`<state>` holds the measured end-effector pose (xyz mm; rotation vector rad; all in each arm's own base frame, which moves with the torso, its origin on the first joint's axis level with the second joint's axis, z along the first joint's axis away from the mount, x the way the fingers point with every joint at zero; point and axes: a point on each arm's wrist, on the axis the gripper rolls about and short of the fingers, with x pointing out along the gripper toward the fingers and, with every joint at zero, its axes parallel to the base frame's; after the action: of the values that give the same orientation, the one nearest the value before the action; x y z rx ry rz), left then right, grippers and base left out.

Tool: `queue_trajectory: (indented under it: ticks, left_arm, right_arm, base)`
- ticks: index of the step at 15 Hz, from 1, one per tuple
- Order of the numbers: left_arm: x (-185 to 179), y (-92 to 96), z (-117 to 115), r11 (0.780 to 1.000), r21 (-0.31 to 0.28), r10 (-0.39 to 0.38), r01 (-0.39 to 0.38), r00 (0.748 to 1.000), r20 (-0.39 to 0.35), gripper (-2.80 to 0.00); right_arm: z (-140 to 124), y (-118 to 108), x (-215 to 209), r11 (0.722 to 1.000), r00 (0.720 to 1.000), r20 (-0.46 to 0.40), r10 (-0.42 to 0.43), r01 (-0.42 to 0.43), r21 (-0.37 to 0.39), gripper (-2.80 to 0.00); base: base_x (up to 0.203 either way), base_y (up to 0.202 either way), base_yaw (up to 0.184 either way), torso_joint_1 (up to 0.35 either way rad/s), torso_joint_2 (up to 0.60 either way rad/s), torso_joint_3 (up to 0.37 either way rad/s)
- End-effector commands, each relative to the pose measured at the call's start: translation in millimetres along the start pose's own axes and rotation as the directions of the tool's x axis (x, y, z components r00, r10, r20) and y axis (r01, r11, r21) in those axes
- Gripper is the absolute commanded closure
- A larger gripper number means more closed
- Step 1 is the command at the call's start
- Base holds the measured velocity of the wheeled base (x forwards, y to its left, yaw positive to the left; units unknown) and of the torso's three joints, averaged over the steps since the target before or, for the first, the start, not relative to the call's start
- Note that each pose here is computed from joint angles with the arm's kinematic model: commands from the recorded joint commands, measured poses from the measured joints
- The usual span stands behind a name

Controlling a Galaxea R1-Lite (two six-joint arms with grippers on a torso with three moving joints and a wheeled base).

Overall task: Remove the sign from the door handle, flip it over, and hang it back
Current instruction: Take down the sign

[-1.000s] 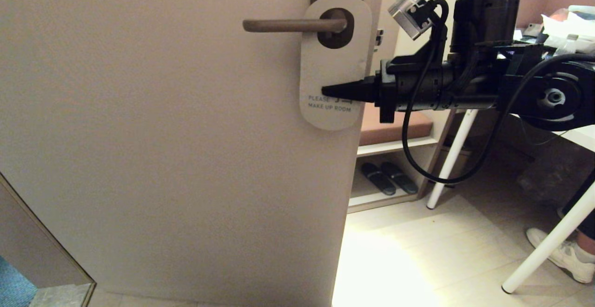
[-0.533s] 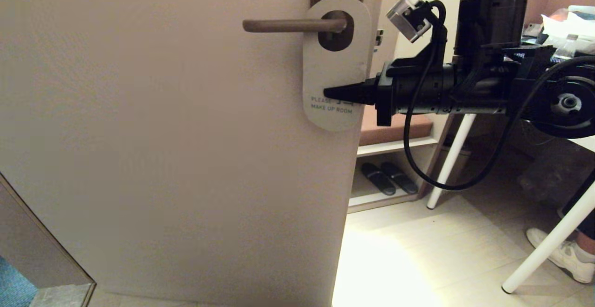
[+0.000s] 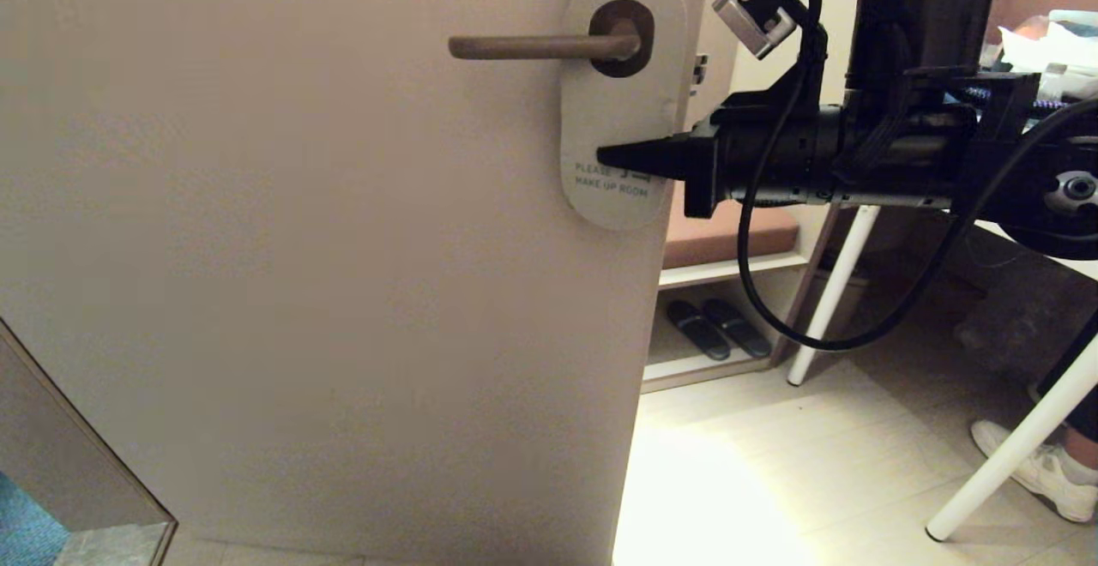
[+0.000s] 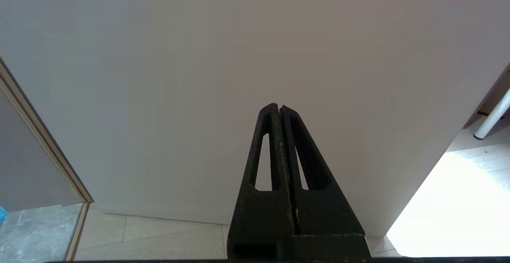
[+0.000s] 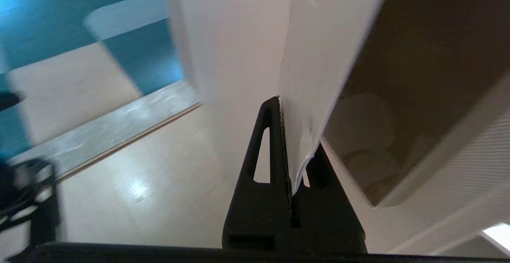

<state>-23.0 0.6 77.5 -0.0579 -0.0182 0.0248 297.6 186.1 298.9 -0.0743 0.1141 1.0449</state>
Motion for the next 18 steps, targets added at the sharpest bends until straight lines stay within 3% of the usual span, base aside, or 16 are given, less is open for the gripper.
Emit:
queue_trajectory:
  ticks: [1,6,9,14,18]
  left_arm:
    - [0,0.0,0,1.000,-0.001,0.001,-0.001,1.000,-0.001,0.00]
    - [0,0.0,0,1.000,-0.001,0.001,-0.001,1.000,-0.001,0.00]
    - [0,0.0,0,1.000,-0.001,0.002,-0.002,1.000,0.000,0.00]
    - [0,0.0,0,1.000,-0.002,0.001,-0.001,1.000,-0.001,0.00]
    - [0,0.0,0,1.000,-0.001,0.001,-0.001,1.000,-0.001,0.00]
  right_arm:
    - [0,4,1,1.000,1.000,0.005,-0.009,0.009,-0.004,0.00]
    - [2,16,9,0.999,0.998,0.060,-0.028,0.026,0.025,0.00]
    - [-2,26,13,0.997,0.995,0.068,-0.071,0.069,0.040,0.00]
    - [-3,32,8,0.997,0.995,0.069,-0.071,0.069,0.039,0.00]
    - [1,38,9,0.987,0.986,0.087,-0.142,0.135,0.084,0.00]
  base:
    - [0.000,0.000,0.000,0.000,0.00,0.000]
    - [0.000,0.000,0.000,0.000,0.00,0.000]
    - [0.000,0.000,0.000,0.000,0.00,0.000]
    - [0.000,0.000,0.000,0.000,0.00,0.000]
    - [0.000,0.000,0.000,0.000,0.00,0.000]
